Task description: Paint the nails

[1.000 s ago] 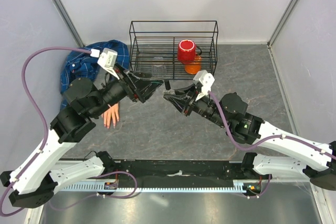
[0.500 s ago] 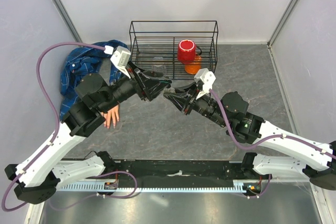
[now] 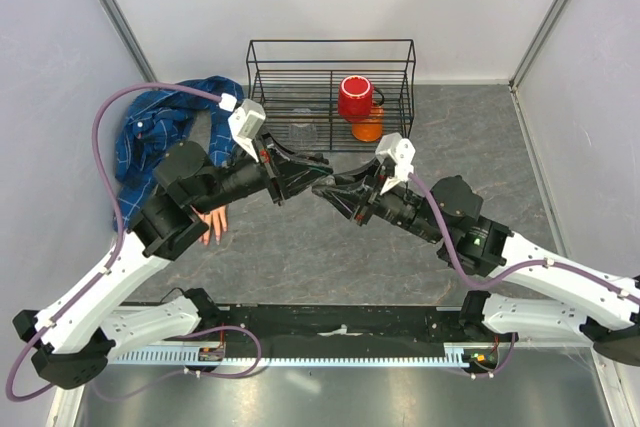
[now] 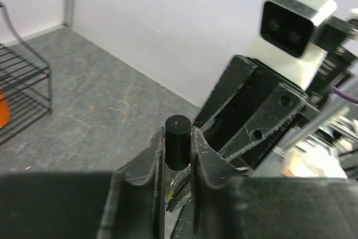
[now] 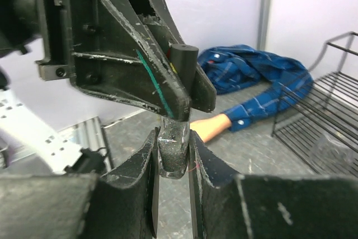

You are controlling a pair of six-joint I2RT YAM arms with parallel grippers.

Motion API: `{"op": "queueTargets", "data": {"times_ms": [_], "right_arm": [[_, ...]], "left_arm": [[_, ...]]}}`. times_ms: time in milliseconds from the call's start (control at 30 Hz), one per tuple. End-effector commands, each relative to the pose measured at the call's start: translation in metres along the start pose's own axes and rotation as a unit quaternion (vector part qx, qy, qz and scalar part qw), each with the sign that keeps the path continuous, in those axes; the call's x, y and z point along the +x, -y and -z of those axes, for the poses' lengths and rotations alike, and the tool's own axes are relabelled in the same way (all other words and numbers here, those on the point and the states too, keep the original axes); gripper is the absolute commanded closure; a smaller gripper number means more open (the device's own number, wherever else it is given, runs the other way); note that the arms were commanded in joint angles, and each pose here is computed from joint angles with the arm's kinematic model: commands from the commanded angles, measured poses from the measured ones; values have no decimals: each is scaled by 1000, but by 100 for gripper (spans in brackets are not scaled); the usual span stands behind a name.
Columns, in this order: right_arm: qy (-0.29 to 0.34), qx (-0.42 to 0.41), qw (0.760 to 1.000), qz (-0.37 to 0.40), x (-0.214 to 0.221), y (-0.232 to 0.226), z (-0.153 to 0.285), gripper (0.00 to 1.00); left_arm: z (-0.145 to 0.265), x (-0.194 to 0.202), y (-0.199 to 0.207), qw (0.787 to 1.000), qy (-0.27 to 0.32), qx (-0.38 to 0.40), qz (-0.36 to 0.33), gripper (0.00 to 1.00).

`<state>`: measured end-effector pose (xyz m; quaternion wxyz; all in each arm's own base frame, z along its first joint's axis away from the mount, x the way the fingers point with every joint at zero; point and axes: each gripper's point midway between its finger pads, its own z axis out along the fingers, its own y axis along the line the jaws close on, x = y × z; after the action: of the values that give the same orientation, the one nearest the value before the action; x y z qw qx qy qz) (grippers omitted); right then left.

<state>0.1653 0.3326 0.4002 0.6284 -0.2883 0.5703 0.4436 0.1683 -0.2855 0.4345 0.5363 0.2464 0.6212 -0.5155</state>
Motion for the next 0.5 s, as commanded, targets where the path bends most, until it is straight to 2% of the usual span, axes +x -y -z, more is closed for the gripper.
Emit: {"op": "queueTargets", "data": {"times_ms": [0, 67, 100, 167, 200, 300, 433, 467], "right_arm": [[57, -135, 989, -6, -41, -50, 16, 100], [75, -209, 975, -2, -50, -76, 29, 100], [82, -277, 957, -9, -57, -99, 42, 100], [82, -342, 936, -20, -61, -120, 53, 100], [85, -388, 917, -38, -67, -134, 65, 100], [99, -430, 895, -63, -76, -145, 75, 100], [94, -401, 909, -61, -70, -138, 65, 100], [94, -390, 914, -57, -71, -135, 62, 100]], "left_arm": [[12, 7, 48, 990, -20, 136, -36, 94], [19, 19, 65, 978, -44, 200, -37, 98], [27, 21, 81, 966, -49, 252, -43, 98], [32, 28, 92, 952, -64, 298, -40, 98], [41, 25, 105, 938, -62, 338, -42, 98], [53, 27, 118, 917, -55, 392, -42, 98], [54, 29, 116, 921, -57, 384, -32, 98], [52, 28, 114, 926, -57, 372, -30, 92]]}}
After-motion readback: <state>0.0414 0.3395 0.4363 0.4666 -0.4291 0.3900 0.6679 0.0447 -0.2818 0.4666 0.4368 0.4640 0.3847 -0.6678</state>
